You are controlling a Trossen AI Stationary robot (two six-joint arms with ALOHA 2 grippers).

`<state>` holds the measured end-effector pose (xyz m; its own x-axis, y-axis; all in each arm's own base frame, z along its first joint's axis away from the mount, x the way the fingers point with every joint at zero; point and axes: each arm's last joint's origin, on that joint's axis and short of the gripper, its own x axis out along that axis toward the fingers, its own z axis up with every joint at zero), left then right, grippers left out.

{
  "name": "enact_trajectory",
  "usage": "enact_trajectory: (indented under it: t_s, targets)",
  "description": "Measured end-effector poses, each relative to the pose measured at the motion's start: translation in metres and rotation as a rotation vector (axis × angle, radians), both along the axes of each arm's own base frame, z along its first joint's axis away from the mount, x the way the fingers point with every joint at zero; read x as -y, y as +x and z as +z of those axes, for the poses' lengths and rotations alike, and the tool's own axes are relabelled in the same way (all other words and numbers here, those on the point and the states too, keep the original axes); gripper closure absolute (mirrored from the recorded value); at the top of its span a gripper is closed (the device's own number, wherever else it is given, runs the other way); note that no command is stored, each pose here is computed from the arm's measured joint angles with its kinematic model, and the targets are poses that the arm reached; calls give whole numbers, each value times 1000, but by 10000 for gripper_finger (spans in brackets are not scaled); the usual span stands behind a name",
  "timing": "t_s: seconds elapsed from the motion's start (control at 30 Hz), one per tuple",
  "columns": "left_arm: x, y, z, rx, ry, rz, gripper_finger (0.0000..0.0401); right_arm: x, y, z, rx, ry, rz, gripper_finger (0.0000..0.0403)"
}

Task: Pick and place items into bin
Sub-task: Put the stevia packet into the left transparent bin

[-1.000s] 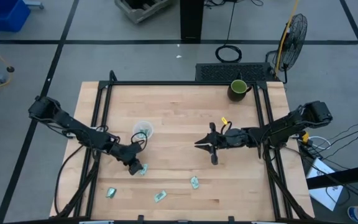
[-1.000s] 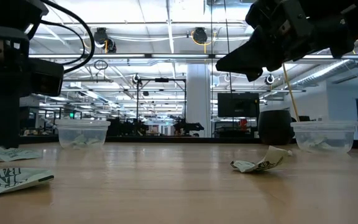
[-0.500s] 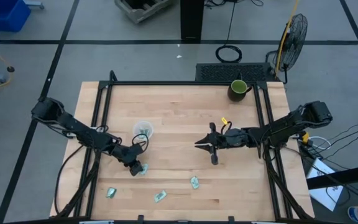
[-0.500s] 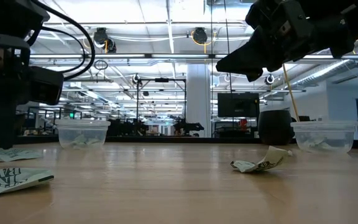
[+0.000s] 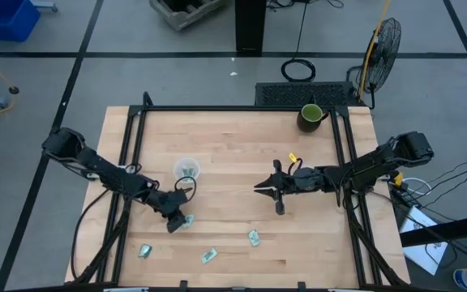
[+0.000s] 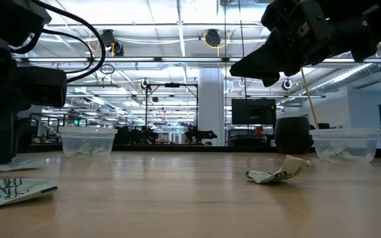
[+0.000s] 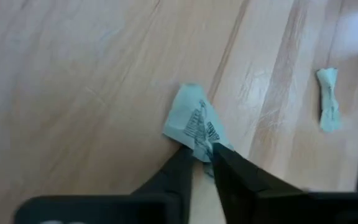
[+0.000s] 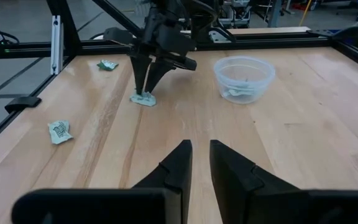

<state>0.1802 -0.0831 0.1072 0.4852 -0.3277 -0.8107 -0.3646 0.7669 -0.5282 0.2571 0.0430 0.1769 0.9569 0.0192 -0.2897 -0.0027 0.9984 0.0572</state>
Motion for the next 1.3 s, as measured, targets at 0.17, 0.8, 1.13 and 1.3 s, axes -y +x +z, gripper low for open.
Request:
enact_trajectory:
  t_s: [0.17,0.8,1.13,1.3]
  targets:
    - [-1,0,-1,40,76,-98,393,0,0,0,0,0,0,353]
    - [-13,33,101,-26,632,-264,398,0,0,0,-4,-1,0,353]
    - [-65,36,121,-220,750,-152,399,0,0,-1,-14,-3,0,353]
    - [-87,33,101,-310,706,-99,396,0,0,-1,-16,-3,0,353]
